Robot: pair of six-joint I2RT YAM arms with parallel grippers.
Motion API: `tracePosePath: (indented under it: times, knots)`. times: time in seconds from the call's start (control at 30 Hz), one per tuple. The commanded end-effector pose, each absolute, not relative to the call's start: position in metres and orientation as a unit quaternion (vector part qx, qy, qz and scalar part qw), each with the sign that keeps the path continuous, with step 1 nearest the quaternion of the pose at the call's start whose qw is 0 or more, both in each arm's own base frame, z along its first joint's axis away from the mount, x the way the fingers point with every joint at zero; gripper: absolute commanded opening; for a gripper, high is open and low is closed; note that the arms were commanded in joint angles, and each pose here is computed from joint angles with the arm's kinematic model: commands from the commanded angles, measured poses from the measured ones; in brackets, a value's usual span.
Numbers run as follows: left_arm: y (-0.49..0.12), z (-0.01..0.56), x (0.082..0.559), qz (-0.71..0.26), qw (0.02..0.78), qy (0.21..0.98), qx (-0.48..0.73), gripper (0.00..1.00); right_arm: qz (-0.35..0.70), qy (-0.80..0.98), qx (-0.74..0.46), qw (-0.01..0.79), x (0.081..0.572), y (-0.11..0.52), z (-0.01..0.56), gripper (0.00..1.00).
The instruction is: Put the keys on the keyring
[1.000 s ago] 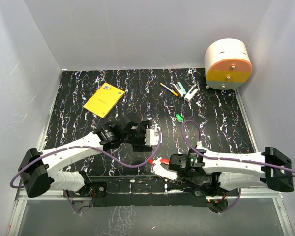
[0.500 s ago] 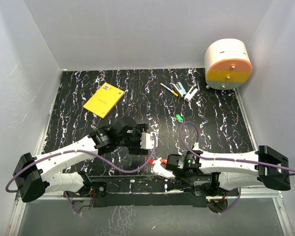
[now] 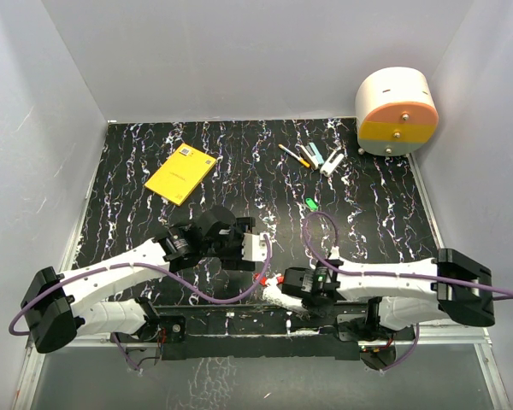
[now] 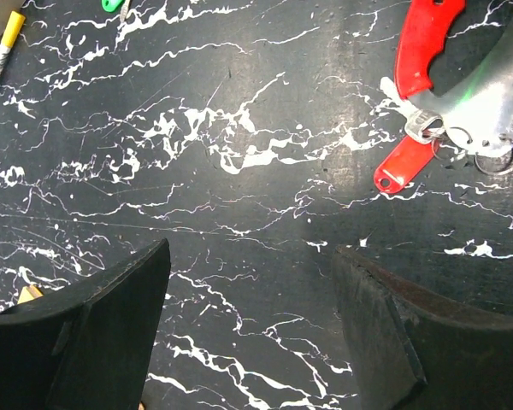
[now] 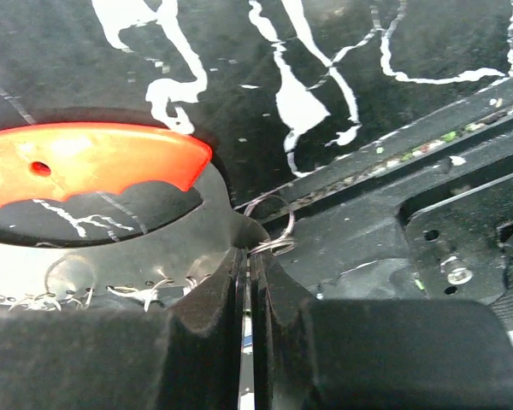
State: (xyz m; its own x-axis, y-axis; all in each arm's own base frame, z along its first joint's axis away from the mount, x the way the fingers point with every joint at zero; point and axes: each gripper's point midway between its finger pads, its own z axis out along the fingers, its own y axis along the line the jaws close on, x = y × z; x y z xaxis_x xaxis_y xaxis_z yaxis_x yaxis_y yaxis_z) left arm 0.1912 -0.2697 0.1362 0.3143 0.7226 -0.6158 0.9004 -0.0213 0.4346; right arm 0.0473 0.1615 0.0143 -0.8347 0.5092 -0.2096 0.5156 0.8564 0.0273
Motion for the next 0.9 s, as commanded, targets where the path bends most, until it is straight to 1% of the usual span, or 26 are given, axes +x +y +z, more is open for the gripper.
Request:
tracePosePath:
  times: [0.0, 0.1, 0.2, 0.27, 0.33, 0.37, 0.43, 0.47, 0.5, 0.53, 0.57, 0.63, 0.77, 0.87]
  knots:
    - [-0.268, 0.148, 0.199, -0.097, 0.423, 0.573, 0.696, 0.74, 0.020, 0.946, 0.255, 0.198, 0.093, 0.195, 0.031, 0.08]
    - [-0.267, 0.157, 0.199, -0.111, 0.426, 0.587, 0.680, 0.73, 0.032, 0.941, 0.242, 0.236, 0.114, 0.217, 0.048, 0.08]
    - [-0.267, 0.169, 0.199, -0.116, 0.439, 0.583, 0.674, 0.72, 0.039, 0.935, 0.231, 0.267, 0.138, 0.236, 0.064, 0.08]
    - [-0.265, 0.178, 0.203, -0.106, 0.458, 0.580, 0.665, 0.72, 0.033, 0.935, 0.225, 0.273, 0.152, 0.240, 0.067, 0.08]
    - [-0.262, 0.188, 0.206, -0.098, 0.483, 0.573, 0.655, 0.73, 0.045, 0.942, 0.205, 0.260, 0.165, 0.245, 0.063, 0.08]
    - [-0.260, 0.191, 0.207, -0.095, 0.490, 0.574, 0.649, 0.74, 0.058, 0.945, 0.201, 0.249, 0.170, 0.248, 0.060, 0.11]
    - [-0.257, 0.189, 0.206, -0.096, 0.489, 0.576, 0.647, 0.75, 0.084, 0.947, 0.201, 0.238, 0.174, 0.251, 0.057, 0.30]
    - [-0.256, 0.186, 0.206, -0.097, 0.485, 0.579, 0.648, 0.75, 0.090, 0.946, 0.201, 0.239, 0.173, 0.250, 0.058, 0.38]
    - [-0.255, 0.181, 0.207, -0.097, 0.482, 0.583, 0.647, 0.75, 0.090, 0.946, 0.200, 0.239, 0.171, 0.247, 0.057, 0.50]
    - [-0.254, 0.177, 0.208, -0.098, 0.477, 0.588, 0.646, 0.72, 0.089, 0.946, 0.199, 0.239, 0.169, 0.243, 0.058, 0.61]
    - [-0.253, 0.172, 0.210, -0.100, 0.469, 0.594, 0.645, 0.68, 0.088, 0.946, 0.196, 0.241, 0.168, 0.238, 0.060, 0.64]
    - [-0.255, 0.164, 0.212, -0.114, 0.456, 0.604, 0.644, 0.65, 0.088, 0.946, 0.191, 0.247, 0.164, 0.229, 0.067, 0.65]
    - [-0.262, 0.156, 0.220, -0.134, 0.439, 0.621, 0.636, 0.69, 0.084, 0.941, 0.190, 0.267, 0.166, 0.207, 0.075, 0.64]
    - [-0.271, 0.151, 0.224, -0.154, 0.432, 0.627, 0.629, 0.72, 0.090, 0.939, 0.189, 0.274, 0.177, 0.196, 0.076, 0.63]
